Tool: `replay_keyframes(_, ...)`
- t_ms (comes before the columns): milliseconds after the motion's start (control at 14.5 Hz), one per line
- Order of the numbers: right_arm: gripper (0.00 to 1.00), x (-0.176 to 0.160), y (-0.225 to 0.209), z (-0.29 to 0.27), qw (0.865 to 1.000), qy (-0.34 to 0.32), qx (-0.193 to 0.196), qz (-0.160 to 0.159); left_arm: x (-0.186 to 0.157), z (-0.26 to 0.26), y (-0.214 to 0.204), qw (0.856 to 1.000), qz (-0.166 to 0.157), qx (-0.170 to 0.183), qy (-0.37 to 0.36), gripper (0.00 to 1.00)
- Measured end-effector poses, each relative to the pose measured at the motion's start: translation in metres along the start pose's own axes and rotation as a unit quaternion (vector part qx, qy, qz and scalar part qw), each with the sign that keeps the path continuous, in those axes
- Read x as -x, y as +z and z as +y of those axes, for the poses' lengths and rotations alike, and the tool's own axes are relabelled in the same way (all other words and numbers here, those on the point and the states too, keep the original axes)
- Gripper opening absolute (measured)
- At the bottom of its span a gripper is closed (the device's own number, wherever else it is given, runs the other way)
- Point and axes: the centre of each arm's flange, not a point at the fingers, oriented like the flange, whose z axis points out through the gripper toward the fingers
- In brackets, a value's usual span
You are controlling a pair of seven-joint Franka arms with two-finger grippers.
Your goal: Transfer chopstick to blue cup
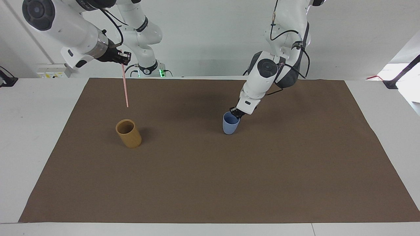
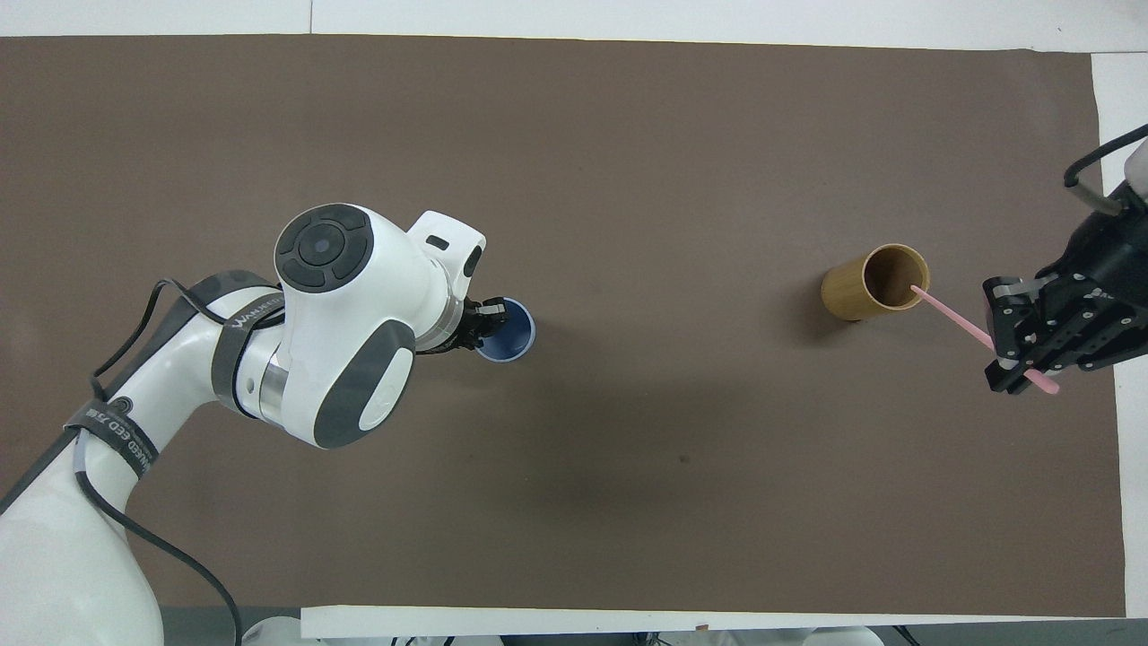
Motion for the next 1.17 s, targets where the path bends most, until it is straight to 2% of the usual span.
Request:
replay_keyframes(138,0.08,0.000,0.000,0.000,1.000,0.000,0.000,0.000,0.002,0.002,0.001,1.000,0.001,0.000,0.001,0.05)
replay_keyframes(206,0.08,0.000,0.000,0.000,1.000,0.000,0.000,0.000,0.003,0.001,0.008,1.000,-0.003,-0.004,0.001,0.14)
replay_keyframes(344,0.08,0.000,0.000,0.000,1.000,0.000,0.000,0.000,0.003,0.001,0.027,1.000,-0.010,-0.012,0.000,0.33)
replay_keyframes(412,0.08,0.000,0.000,-0.001,1.000,0.000,0.000,0.000,0.003,0.002,0.032,1.000,-0.012,-0.013,0.000,0.49)
replay_keyframes(481,0.08,0.000,0.000,-0.001,1.000,-0.001,0.000,0.000,0.003,0.002,0.033,1.000,-0.012,-0.014,-0.002,0.59)
replay_keyframes(619,0.08,0.000,0.000,-0.001,1.000,-0.001,0.001,0.000,0.000,0.004,0.025,1.000,-0.007,-0.008,-0.007,0.80)
replay_keyframes(688,0.08,0.000,0.000,-0.001,1.000,0.000,0.001,0.000,-0.002,0.005,0.016,1.000,-0.004,-0.005,-0.008,0.93)
replay_keyframes(756,0.08,0.000,0.000,-0.001,1.000,0.000,0.001,0.000,-0.006,0.007,0.003,1.000,-0.002,-0.001,-0.012,1.00)
replay_keyframes(1031,0.08,0.000,0.000,-0.001,1.000,0.000,0.001,0.000,-0.031,-0.003,-0.072,0.999,0.011,0.017,-0.035,1.00)
replay_keyframes(1100,0.08,0.000,0.000,-0.002,1.000,0.002,0.001,0.001,-0.036,-0.011,-0.090,0.999,0.021,0.017,-0.039,1.00)
replay_keyframes(1169,0.08,0.001,0.000,-0.003,1.000,0.010,0.001,0.001,-0.041,-0.026,-0.107,0.999,0.037,-0.001,-0.037,1.00)
